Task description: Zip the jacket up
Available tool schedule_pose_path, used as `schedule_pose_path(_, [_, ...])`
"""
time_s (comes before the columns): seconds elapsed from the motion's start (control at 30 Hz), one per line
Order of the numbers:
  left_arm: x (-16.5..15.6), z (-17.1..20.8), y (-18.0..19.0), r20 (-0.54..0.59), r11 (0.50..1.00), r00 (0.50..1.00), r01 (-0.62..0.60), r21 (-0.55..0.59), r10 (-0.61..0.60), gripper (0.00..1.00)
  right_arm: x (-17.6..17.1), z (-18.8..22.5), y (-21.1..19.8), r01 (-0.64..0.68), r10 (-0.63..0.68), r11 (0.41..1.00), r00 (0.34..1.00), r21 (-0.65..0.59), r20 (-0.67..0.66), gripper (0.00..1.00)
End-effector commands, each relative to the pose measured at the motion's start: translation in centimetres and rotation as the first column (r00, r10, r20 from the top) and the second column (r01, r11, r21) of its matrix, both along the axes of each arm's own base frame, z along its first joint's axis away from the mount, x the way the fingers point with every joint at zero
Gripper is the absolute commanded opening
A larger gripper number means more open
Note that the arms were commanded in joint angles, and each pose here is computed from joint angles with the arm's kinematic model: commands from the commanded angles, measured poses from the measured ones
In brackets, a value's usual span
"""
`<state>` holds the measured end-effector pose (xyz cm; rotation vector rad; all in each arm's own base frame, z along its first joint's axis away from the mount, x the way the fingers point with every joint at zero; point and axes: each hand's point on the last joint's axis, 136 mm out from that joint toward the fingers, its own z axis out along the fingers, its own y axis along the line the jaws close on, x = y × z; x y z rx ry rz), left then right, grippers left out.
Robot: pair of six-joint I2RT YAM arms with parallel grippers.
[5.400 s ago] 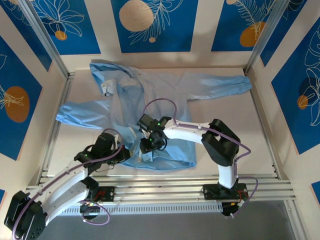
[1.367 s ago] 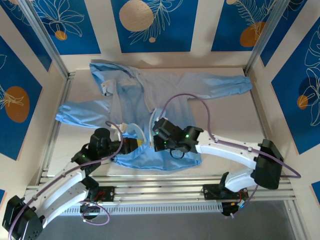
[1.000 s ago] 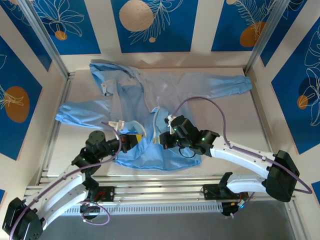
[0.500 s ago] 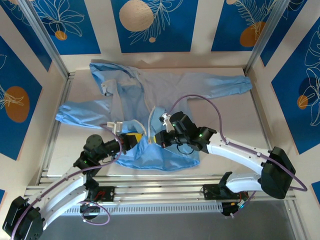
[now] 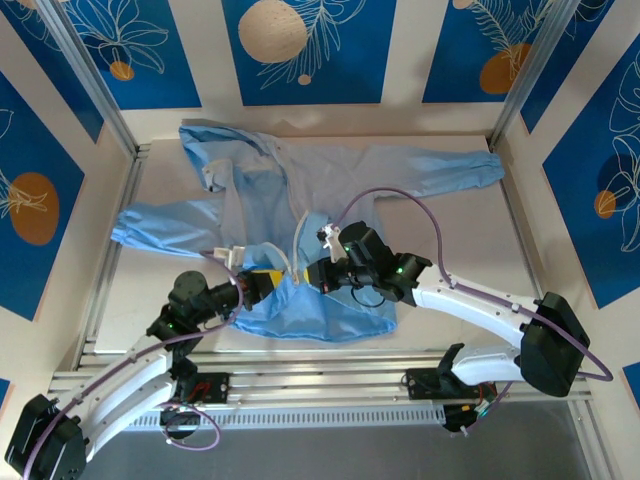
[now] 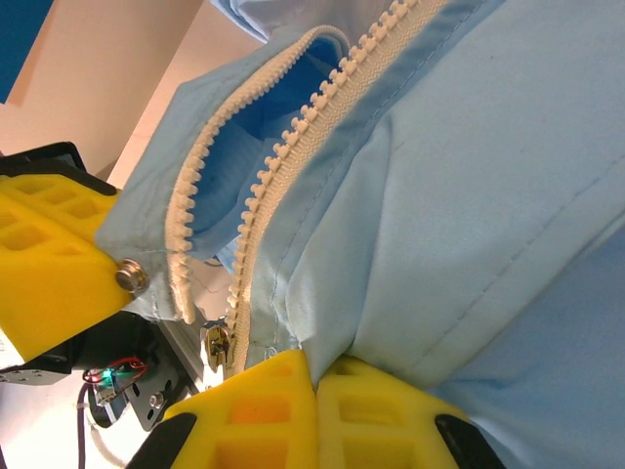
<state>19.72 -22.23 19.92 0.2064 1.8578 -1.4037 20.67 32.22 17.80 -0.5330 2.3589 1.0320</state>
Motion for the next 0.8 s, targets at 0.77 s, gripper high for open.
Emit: schedule_pose_path(0.77, [0.96,-0.55,1.01,-0.106,0.994,0.992,-0.079,-0.079,0.071,0.00,0.02,1.02,1.01,-0.022,0.021,0.998,1.000,0.060,0.015,0.00])
